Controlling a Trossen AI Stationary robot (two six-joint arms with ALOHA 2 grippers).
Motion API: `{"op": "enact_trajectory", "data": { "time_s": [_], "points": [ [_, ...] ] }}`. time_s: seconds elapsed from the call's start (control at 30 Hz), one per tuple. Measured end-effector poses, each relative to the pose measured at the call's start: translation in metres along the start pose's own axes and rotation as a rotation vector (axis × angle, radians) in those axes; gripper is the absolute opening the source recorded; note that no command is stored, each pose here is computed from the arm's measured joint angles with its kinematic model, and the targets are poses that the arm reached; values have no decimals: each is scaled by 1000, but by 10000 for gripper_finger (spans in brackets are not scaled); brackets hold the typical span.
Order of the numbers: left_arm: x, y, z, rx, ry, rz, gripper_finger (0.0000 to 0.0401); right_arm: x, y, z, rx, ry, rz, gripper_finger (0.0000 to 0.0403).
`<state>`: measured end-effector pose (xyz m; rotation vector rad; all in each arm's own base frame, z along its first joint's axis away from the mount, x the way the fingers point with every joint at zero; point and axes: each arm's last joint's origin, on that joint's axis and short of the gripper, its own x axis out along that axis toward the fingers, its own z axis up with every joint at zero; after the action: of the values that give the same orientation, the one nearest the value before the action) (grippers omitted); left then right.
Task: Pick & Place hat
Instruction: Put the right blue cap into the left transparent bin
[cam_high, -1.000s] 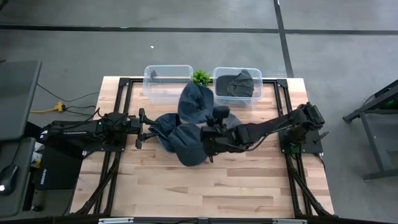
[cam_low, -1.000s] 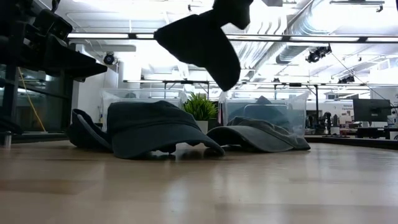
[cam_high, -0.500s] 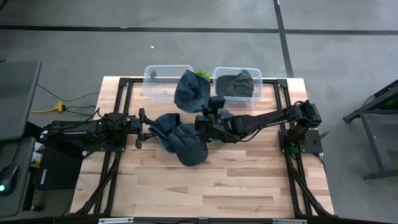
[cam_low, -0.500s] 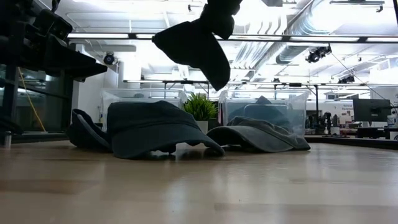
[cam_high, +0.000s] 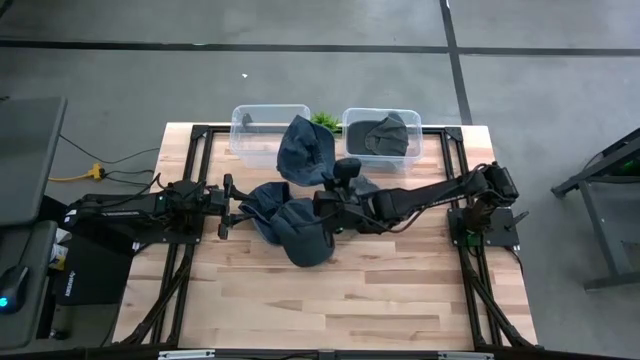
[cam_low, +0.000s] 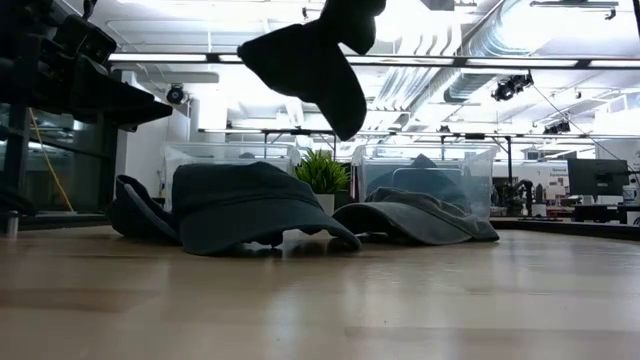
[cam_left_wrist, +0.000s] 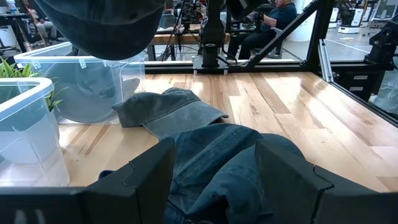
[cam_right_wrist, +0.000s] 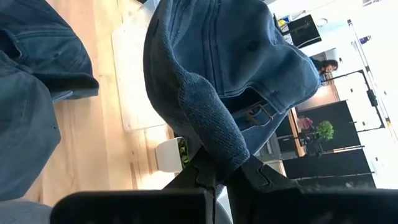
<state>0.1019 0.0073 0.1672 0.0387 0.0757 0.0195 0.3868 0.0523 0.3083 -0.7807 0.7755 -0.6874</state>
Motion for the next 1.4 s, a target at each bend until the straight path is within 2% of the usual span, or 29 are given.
{"op": "enact_trajectory", "data": {
  "time_s": [0.13, 0.27, 0.43, 0.8, 1.17, 1.23, 1.4],
  "points": [
    [0, 0, 0, 0, -3, 5, 221, 0, 0, 0, -3, 0, 1, 7],
    [0, 2, 2, -5, -18, 78, 221, 0, 0, 0, -8, 0, 2, 7],
    [0, 2, 1, -49, -10, 80, 221, 0, 0, 0, -7, -1, 2, 7],
    [0, 2, 1, -53, -14, 79, 221, 0, 0, 0, 3, -3, 3, 7],
    [0, 4, 1, -52, -15, 133, 221, 0, 0, 1, 7, -8, 10, 7],
    [-1, 5, 3, -20, -19, 165, 221, 0, 1, 1, 7, -17, 33, 7],
    [-4, 7, 19, 172, -47, 228, 221, 0, 2, 2, 13, -36, 71, 7]
  ]
}}
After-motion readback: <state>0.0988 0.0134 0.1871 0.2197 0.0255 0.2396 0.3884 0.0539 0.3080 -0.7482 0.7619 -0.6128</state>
